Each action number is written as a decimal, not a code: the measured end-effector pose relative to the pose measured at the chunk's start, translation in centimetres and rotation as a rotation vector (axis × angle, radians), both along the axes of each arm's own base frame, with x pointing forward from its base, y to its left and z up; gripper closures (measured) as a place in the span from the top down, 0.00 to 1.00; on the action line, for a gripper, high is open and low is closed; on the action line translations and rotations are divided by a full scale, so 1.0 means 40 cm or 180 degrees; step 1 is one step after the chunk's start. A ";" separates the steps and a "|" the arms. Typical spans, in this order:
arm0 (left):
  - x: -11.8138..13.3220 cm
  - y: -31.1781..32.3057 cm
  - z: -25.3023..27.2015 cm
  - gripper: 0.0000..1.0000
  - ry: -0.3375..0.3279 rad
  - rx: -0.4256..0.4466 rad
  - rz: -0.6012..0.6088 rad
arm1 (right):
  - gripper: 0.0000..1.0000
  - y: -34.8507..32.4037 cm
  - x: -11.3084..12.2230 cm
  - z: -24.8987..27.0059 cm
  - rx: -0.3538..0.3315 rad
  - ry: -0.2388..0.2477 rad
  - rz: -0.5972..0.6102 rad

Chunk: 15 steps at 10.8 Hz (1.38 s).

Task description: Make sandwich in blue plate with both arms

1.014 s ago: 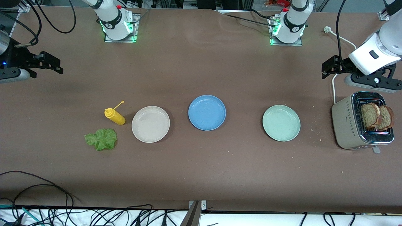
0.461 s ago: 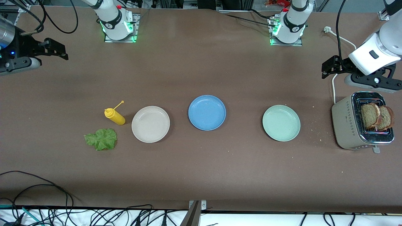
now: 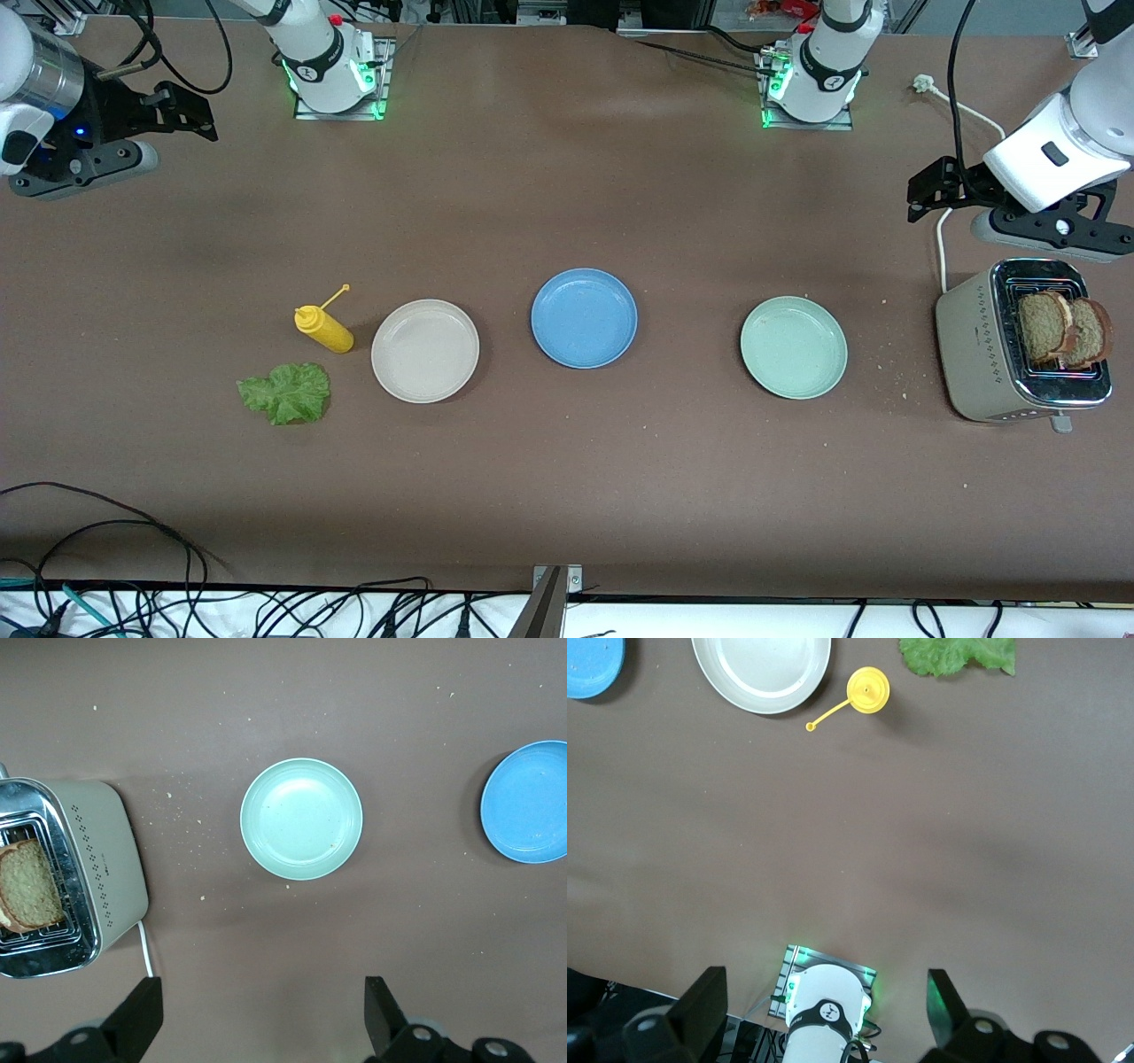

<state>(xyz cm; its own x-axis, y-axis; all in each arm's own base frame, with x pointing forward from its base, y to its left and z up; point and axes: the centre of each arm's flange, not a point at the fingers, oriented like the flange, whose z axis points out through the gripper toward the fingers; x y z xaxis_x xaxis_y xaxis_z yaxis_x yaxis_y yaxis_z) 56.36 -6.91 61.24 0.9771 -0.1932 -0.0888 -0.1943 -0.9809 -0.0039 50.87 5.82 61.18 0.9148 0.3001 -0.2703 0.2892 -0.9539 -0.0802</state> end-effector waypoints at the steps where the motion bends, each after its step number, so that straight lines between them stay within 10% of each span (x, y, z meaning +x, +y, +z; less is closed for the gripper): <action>1: 0.000 0.000 0.000 1.00 0.0000 0.0000 0.0000 | 1.00 -0.002 -0.001 0.003 0.0001 -0.0002 0.0033; 15: 0.000 0.000 0.000 1.00 0.0000 0.0000 0.0000 | 1.00 -0.012 -0.008 0.018 -0.0001 0.0035 0.0031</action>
<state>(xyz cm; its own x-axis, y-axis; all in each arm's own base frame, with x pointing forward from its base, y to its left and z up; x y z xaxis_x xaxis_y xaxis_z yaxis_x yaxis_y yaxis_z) 56.35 -6.91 61.24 0.9771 -0.1932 -0.0888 -0.1943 -0.9809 -0.0039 50.54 5.35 61.90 0.9088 0.3089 -0.2805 0.2977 -0.9511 -0.0831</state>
